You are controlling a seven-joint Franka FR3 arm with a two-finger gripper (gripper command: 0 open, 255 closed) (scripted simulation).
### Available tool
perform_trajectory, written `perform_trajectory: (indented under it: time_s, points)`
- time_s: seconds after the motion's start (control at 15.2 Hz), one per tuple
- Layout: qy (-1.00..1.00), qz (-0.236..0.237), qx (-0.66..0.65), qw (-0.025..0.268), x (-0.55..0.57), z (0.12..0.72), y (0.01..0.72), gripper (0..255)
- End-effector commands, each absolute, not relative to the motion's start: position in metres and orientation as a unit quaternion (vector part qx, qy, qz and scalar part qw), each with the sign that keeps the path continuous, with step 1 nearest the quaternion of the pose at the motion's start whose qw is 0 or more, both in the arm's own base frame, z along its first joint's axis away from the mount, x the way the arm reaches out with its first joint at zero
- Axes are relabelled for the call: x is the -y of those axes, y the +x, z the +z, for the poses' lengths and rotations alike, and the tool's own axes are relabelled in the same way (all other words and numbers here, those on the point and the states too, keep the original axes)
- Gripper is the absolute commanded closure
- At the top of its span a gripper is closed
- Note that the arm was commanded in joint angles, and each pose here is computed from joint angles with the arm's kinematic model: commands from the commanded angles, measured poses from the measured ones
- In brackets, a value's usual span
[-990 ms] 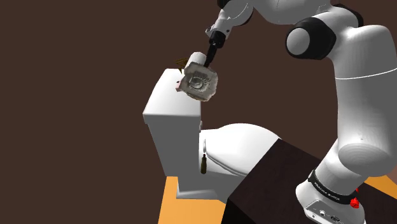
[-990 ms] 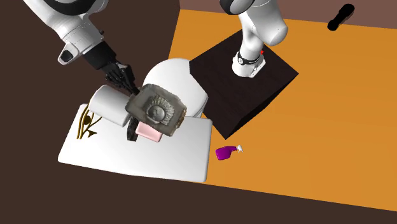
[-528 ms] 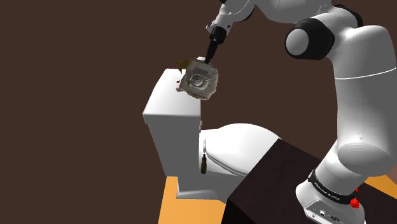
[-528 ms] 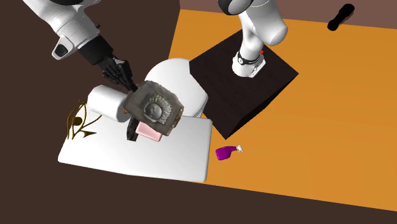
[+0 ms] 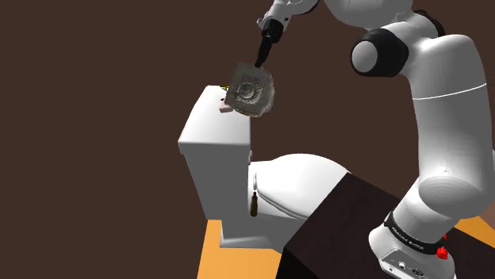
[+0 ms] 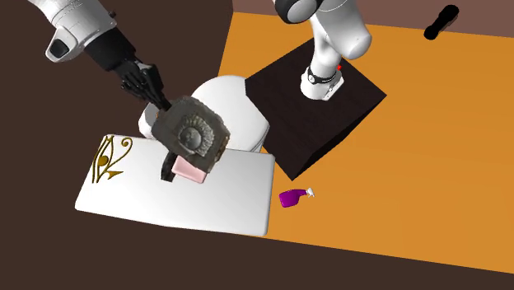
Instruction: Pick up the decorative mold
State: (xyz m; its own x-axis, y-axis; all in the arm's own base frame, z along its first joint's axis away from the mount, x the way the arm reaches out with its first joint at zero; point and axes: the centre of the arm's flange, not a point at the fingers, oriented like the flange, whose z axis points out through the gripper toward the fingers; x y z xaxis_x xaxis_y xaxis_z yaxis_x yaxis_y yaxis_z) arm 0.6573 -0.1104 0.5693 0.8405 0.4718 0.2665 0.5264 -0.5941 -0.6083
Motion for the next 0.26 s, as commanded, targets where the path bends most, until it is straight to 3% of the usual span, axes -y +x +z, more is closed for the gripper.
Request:
perform_trajectory:
  time_s: [0.0,0.2]
  points:
    - [-0.892,-0.039,0.28,0.353,0.1105,0.5787,0.6562,255]
    - [-0.892,-0.039,0.28,0.353,0.1105,0.5848,0.6561,255]
